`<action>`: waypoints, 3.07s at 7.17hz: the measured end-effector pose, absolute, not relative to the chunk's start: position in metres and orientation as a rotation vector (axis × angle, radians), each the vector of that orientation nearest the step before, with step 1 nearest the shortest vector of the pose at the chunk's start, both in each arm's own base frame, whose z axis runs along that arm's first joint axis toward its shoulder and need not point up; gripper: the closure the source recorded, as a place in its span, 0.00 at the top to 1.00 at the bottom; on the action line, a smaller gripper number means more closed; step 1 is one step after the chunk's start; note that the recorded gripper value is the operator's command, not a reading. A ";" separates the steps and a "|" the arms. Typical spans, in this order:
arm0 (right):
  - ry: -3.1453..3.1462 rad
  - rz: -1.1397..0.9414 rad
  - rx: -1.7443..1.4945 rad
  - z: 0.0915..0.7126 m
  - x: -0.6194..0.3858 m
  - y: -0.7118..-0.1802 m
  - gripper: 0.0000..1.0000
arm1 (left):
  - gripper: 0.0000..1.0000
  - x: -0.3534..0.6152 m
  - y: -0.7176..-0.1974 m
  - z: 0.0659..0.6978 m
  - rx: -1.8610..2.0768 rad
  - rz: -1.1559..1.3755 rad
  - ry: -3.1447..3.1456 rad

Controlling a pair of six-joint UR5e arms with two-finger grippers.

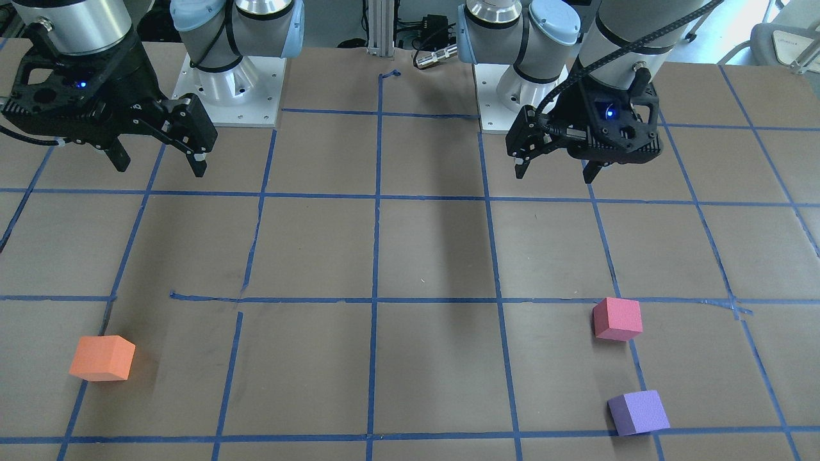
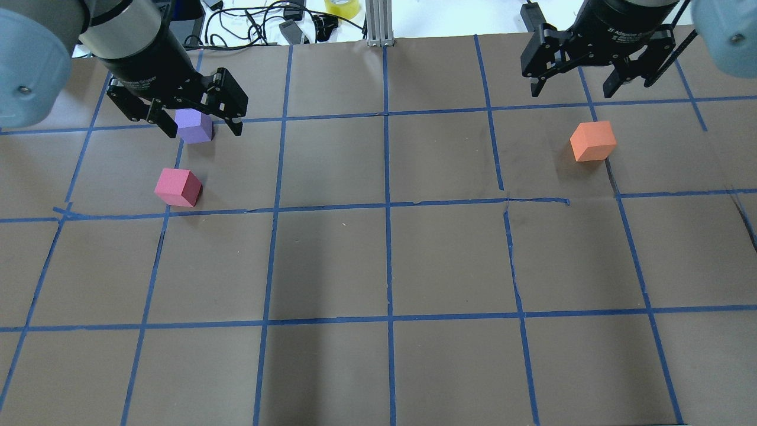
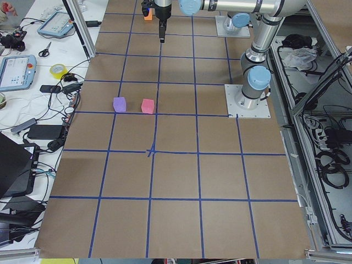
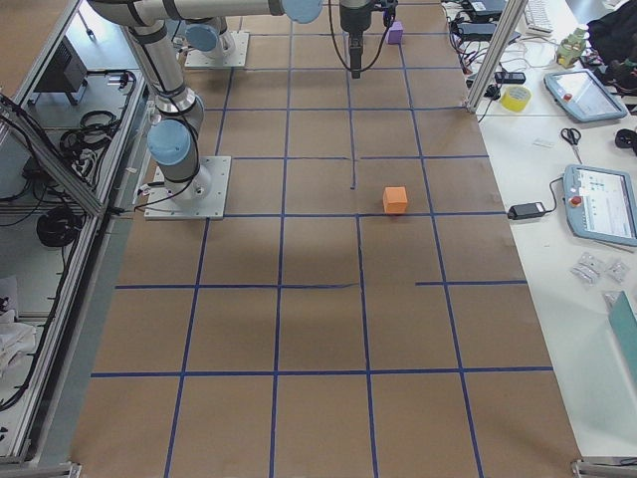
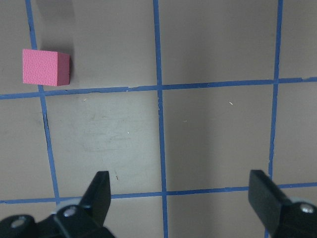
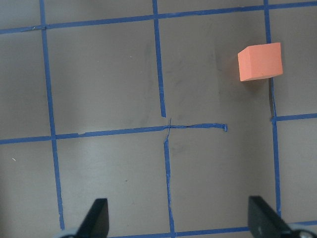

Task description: Arrange blocks in a line

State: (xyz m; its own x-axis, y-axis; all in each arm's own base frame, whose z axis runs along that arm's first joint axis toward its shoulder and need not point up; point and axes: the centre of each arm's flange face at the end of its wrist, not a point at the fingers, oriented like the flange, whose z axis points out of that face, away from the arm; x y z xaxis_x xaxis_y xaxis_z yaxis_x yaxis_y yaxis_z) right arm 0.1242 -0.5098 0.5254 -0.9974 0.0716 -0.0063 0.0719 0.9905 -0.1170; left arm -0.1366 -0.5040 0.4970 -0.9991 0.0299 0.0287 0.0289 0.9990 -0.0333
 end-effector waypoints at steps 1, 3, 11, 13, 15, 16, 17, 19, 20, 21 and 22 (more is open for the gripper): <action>3.132 -0.184 0.113 0.525 0.124 -0.510 1.00 | 1.00 -0.137 -0.502 0.495 -0.047 0.047 -3.111; 3.132 -0.183 0.113 0.525 0.124 -0.510 1.00 | 1.00 -0.137 -0.501 0.494 -0.046 0.051 -3.107; 3.134 -0.146 0.115 0.512 0.124 -0.509 1.00 | 1.00 -0.133 -0.503 0.490 -0.039 0.041 -3.111; 3.134 -0.140 0.115 0.510 0.124 -0.508 1.00 | 1.00 -0.132 -0.503 0.492 -0.040 0.051 -3.116; 3.134 -0.137 0.113 0.510 0.124 -0.508 1.00 | 1.00 -0.132 -0.503 0.493 -0.041 0.059 -3.119; 3.135 -0.134 0.109 0.509 0.124 -0.508 1.00 | 1.00 -0.132 -0.503 0.494 -0.041 0.069 -3.120; 3.136 -0.131 0.109 0.508 0.124 -0.508 1.00 | 1.00 -0.131 -0.503 0.494 -0.041 0.078 -3.128; 3.143 -0.129 0.102 0.508 0.123 -0.508 1.00 | 1.00 -0.129 -0.504 0.494 -0.035 0.086 -3.149; 3.149 -0.129 0.082 0.506 0.122 -0.510 1.00 | 1.00 -0.128 -0.504 0.494 -0.029 0.085 -3.152; 3.154 -0.127 0.067 0.504 0.121 -0.514 1.00 | 1.00 -0.128 -0.504 0.494 -0.026 0.083 -3.152; 3.155 -0.120 0.066 0.500 0.119 -0.521 1.00 | 1.00 -0.128 -0.504 0.494 -0.025 0.081 -3.152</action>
State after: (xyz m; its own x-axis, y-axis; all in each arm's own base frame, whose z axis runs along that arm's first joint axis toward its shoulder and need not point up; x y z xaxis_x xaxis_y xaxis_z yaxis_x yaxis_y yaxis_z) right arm 0.1189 -0.5208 0.4997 -0.9990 0.0425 0.0152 0.0412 0.9962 -0.0765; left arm -0.1284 -0.5045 0.4936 -0.9998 0.0158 -0.0115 0.0164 0.9985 -0.0515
